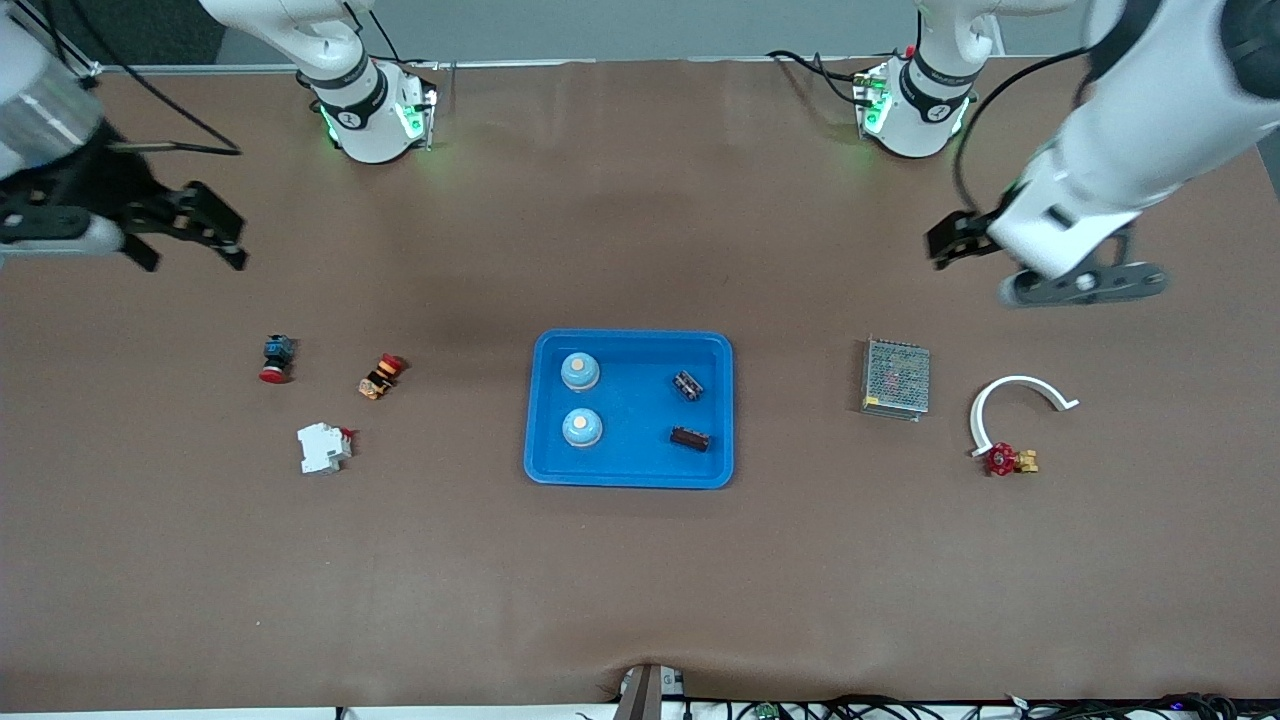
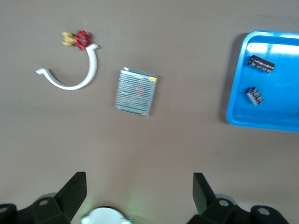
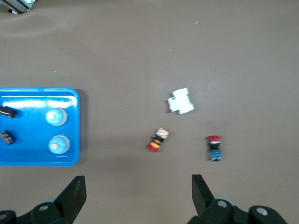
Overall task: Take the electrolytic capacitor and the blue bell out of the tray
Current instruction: 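Reach both grippers down toward the blue tray, then grasp a black capacitor with the left gripper while the right gripper grasps a bell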
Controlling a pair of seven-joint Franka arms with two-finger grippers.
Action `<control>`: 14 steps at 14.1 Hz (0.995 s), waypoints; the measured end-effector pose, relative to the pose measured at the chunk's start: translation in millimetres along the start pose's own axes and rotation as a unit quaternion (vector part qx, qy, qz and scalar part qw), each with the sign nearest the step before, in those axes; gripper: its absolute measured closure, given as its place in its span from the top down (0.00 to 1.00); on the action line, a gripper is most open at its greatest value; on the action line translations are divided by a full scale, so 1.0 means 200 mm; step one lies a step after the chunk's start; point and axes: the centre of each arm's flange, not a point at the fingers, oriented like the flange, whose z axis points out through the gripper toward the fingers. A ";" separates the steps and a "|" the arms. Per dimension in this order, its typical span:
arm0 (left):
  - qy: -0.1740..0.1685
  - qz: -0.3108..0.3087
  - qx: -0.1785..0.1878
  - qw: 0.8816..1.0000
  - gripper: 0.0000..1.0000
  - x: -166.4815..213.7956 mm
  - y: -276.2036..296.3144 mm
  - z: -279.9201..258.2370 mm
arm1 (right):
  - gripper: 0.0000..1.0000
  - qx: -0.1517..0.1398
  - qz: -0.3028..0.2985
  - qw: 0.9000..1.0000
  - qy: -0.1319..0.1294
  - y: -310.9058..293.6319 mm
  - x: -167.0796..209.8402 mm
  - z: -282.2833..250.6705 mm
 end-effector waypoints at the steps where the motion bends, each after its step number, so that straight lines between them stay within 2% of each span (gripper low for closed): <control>1: -0.005 -0.015 0.001 1.000 1.00 0.01 0.12 0.08 | 1.00 0.001 0.003 1.000 -0.005 -0.09 0.01 0.05; 5: -0.003 -0.077 -0.014 0.997 1.00 0.11 0.56 0.48 | 1.00 0.001 0.028 0.999 -0.023 -0.45 0.06 0.40; 8: 0.005 -0.121 -0.037 0.992 1.00 0.18 0.83 0.80 | 1.00 -0.003 0.007 0.999 -0.043 -0.71 0.05 0.68; 11: 0.005 -0.160 -0.053 0.986 1.00 0.22 1.00 1.08 | 1.00 0.027 0.002 0.998 -0.050 -0.91 0.06 0.94; 14: 0.004 -0.212 -0.069 0.975 0.97 0.22 1.16 1.34 | 1.00 0.033 -0.009 0.998 -0.054 -1.05 0.04 1.21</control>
